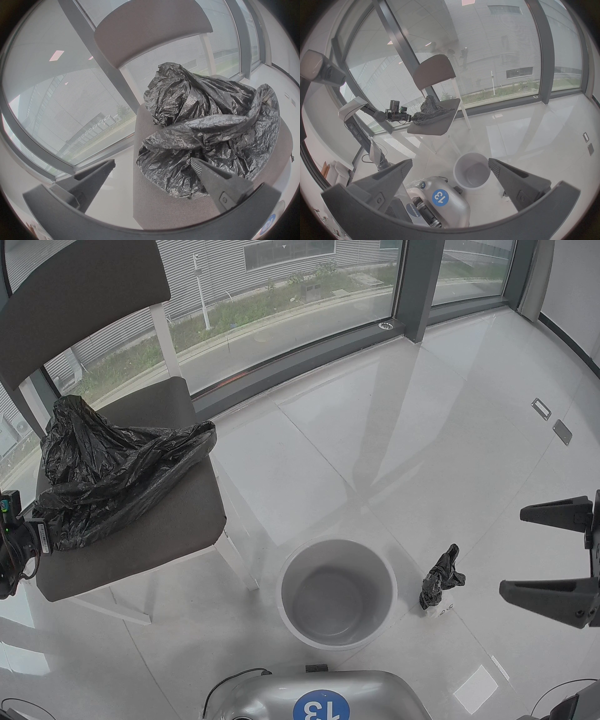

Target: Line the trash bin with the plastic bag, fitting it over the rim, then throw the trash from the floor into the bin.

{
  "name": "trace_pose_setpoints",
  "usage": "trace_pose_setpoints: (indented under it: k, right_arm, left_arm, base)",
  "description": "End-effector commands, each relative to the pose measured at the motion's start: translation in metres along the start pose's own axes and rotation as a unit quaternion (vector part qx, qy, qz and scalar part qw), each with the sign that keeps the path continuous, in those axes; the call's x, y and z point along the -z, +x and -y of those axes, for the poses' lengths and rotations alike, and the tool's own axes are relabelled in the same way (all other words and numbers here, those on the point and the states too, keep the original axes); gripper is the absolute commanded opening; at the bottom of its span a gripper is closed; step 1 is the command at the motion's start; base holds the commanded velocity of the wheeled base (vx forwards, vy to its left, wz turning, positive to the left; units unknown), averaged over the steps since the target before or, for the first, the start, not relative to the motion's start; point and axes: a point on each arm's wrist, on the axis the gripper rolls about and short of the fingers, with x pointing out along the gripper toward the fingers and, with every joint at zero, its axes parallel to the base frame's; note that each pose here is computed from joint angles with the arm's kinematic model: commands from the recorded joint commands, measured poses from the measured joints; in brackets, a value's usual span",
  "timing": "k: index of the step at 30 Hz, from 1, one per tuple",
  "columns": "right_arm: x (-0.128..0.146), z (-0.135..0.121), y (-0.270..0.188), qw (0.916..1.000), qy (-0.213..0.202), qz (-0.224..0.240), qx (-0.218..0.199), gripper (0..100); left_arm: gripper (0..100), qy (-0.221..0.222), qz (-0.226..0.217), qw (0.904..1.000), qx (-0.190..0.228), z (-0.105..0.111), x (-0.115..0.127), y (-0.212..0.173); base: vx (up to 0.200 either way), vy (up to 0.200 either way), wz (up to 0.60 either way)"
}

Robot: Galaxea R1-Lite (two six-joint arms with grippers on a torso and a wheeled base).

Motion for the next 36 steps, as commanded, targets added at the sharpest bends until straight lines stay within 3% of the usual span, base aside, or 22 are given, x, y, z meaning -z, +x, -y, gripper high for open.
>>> trace_pose_setpoints:
  k: [1, 20, 21, 36]
  right_arm:
    - [-0.001, 0.0, 0.001, 1.0, 0.0, 0.0, -0.001, 100]
    - [-0.001, 0.0, 0.003, 1.0, 0.001, -0.003, 0.003, 100]
    - [-0.001, 0.0, 0.003, 1.0, 0.001, -0.003, 0.003, 100]
    - [-0.008, 0.004, 0.036, 0.9997, 0.014, -0.003, 0.02, 100]
  left_arm:
    - [100, 0.003, -0.009, 1.0, 0.0, 0.002, 0.003, 0.004]
    - [100, 0.008, -0.055, 0.9983, -0.017, 0.009, 0.011, 0.029]
    - [0, 0.008, -0.055, 0.9983, -0.017, 0.009, 0.011, 0.029]
    - [0, 0.011, -0.04, 0.9991, 0.002, 0.013, 0.008, 0.019]
  base:
    - [0.0, 0.0, 0.0]
    - [0.0, 0.0, 0.0]
    - [0.0, 0.0, 0.0]
    - [0.0, 0.0, 0.0]
